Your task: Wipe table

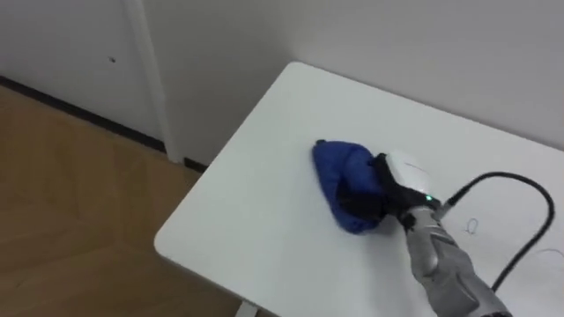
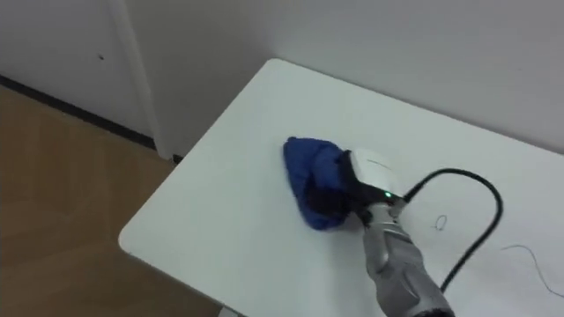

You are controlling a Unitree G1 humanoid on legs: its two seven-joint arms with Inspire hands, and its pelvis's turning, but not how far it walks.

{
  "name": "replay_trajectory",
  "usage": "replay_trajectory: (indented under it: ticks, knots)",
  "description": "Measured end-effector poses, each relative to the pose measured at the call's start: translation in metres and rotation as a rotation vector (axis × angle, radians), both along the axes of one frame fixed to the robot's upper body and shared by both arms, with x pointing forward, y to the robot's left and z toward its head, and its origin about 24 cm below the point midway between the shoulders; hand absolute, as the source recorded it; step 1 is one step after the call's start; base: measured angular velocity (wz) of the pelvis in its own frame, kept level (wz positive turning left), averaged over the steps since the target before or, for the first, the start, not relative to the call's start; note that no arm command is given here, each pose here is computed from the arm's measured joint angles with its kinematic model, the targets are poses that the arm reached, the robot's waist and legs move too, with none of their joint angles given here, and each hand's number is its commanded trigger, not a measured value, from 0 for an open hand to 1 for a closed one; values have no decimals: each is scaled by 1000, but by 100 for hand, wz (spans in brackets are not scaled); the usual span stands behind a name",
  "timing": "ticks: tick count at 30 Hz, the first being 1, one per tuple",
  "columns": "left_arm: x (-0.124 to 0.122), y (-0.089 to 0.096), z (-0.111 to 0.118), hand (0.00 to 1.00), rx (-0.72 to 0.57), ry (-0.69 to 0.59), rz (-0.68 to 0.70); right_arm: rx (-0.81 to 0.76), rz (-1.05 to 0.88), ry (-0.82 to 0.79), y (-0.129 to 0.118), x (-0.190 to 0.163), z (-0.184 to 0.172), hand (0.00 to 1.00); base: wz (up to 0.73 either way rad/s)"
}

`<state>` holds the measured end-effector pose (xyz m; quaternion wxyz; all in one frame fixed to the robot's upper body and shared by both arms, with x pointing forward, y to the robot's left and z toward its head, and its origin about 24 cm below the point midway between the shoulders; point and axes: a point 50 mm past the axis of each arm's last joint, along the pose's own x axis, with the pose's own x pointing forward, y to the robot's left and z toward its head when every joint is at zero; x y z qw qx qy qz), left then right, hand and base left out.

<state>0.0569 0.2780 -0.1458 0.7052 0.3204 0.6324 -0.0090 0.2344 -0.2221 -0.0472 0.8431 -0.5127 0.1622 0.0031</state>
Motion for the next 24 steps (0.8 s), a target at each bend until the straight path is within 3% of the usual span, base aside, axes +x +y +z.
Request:
replay_trajectory:
  ticks: [5,8,15,19,21,24]
  knots:
    - [-8,34,13,0,95,-3,5,-67,-294,48,-84,-38,-8,100,17]
    - [-7,35,14,0,93,-12,3,-65,-349,66,-96,-41,-9,100,-22]
    - [15,-1,2,0,5,-39,-65,-75,-276,77,-60,-10,-7,100,-30]
    - [31,-20,-1,0,-42,-67,-89,-66,-109,42,-11,13,2,100,-28]
    - [33,-23,-2,0,-49,-74,-87,-74,-61,33,0,16,4,100,-7]
    - [27,-22,-2,0,-48,-59,-67,-72,-62,34,-4,16,6,100,1]
